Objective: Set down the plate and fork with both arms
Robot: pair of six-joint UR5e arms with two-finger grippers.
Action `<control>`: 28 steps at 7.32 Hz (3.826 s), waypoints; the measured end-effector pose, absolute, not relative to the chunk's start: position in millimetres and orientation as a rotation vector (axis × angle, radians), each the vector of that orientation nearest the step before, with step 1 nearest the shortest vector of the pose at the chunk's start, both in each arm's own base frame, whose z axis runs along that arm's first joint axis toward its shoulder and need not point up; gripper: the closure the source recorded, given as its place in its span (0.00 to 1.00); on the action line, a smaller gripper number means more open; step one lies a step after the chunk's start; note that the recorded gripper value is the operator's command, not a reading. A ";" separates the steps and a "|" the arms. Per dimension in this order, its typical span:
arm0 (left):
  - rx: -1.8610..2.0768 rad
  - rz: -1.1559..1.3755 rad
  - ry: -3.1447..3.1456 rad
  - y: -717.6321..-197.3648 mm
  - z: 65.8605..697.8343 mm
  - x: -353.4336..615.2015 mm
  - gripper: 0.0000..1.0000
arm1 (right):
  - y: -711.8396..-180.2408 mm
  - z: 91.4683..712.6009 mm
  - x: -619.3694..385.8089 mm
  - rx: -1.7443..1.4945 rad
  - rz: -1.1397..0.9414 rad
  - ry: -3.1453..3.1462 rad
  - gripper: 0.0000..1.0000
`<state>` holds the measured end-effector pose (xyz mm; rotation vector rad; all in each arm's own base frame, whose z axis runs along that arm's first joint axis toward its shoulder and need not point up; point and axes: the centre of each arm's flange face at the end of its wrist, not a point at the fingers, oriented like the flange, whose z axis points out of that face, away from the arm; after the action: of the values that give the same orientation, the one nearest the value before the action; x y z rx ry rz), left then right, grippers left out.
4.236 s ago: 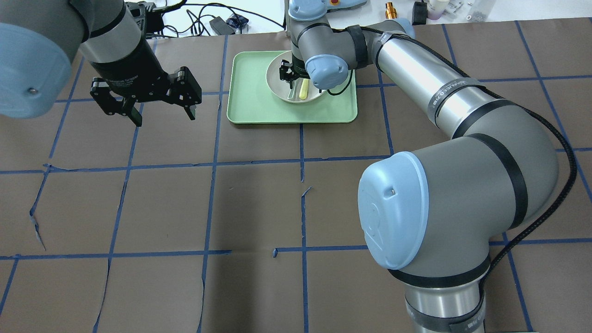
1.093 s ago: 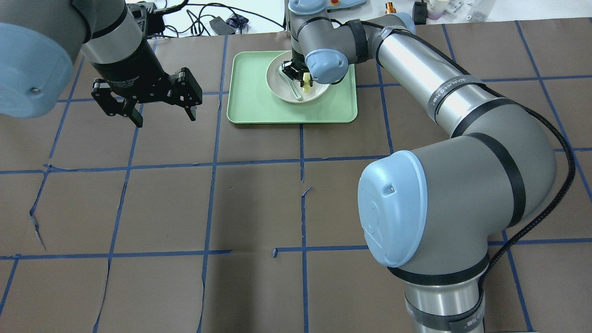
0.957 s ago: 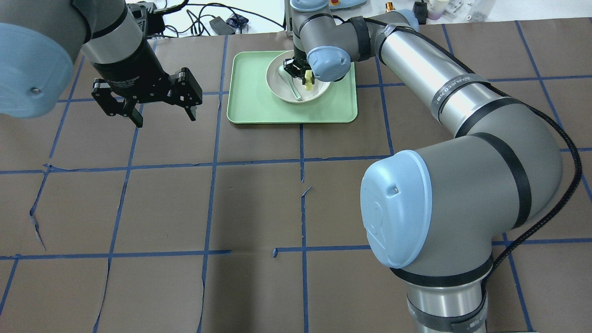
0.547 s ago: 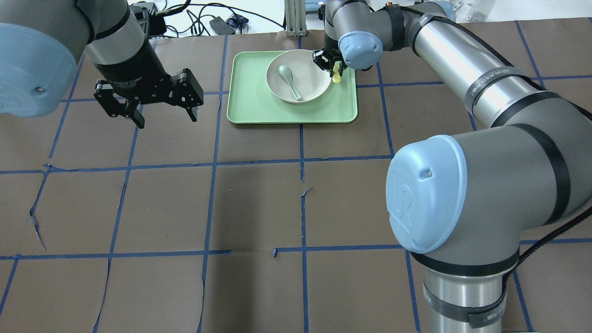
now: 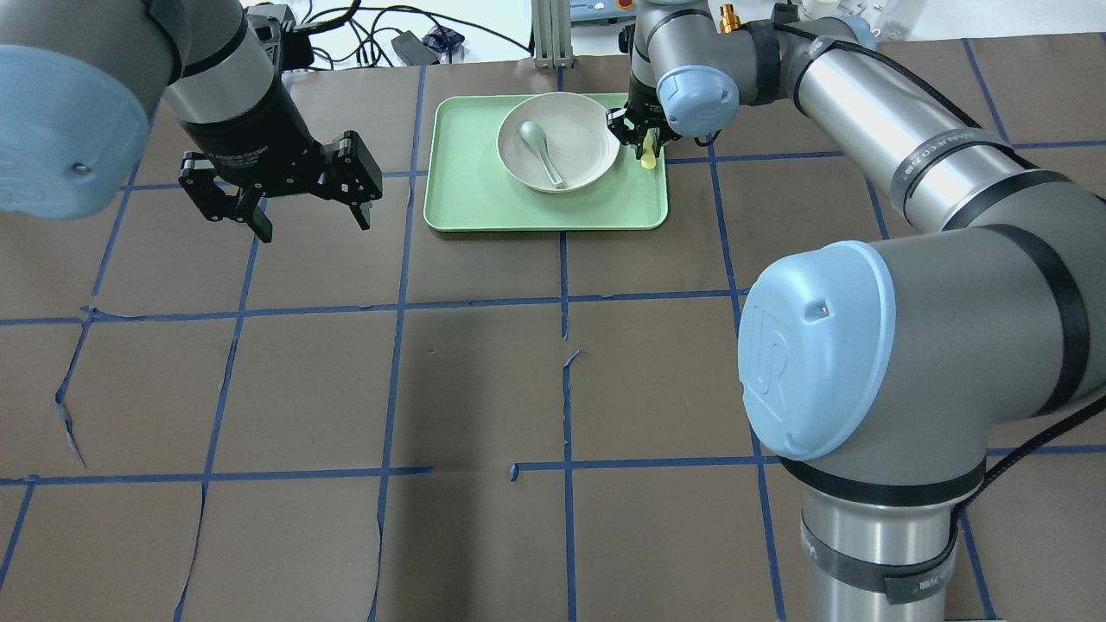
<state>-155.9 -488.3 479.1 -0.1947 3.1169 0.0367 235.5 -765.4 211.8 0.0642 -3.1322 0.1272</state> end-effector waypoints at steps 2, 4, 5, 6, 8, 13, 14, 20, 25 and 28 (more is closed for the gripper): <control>-0.195 0.037 3.117 -488.3 479.1 -155.9 0.00 | -760.0 196.9 235.9 0.049 0.087 -3.132 1.00; -0.195 0.037 3.117 -488.3 479.0 -155.9 0.00 | -758.6 196.4 238.2 0.050 0.089 -3.134 1.00; -0.195 0.038 3.117 -488.4 478.8 -155.9 0.00 | -758.6 196.9 239.8 0.052 0.095 -3.135 1.00; -0.195 0.038 3.117 -488.4 478.8 -155.9 0.00 | -758.5 197.1 241.8 0.056 0.101 -3.138 0.97; -0.195 0.035 3.117 -488.2 479.7 -155.9 0.00 | -758.2 196.2 244.7 0.059 0.102 -3.153 0.17; -0.193 0.036 3.117 -488.3 479.4 -155.9 0.00 | -751.0 222.9 243.5 0.131 0.118 -3.151 0.00; -0.192 0.036 3.117 -488.3 479.3 -155.9 0.00 | -736.6 246.2 240.1 0.162 0.088 -3.142 0.00; -0.192 0.030 3.117 -487.3 481.3 -155.9 0.00 | -543.1 411.7 198.6 0.165 0.044 -3.064 0.00; -0.185 0.019 3.119 -483.9 485.4 -155.7 0.00 | -475.9 499.6 186.2 0.147 -0.024 -3.083 0.00; -0.186 0.011 3.121 -483.3 487.9 -155.8 0.00 | -481.3 507.6 194.7 0.145 0.024 -3.123 0.00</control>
<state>-155.8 -483.3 487.9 -0.1858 3.1207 0.0109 194.7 -481.3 507.6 0.1448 -3.1229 0.0238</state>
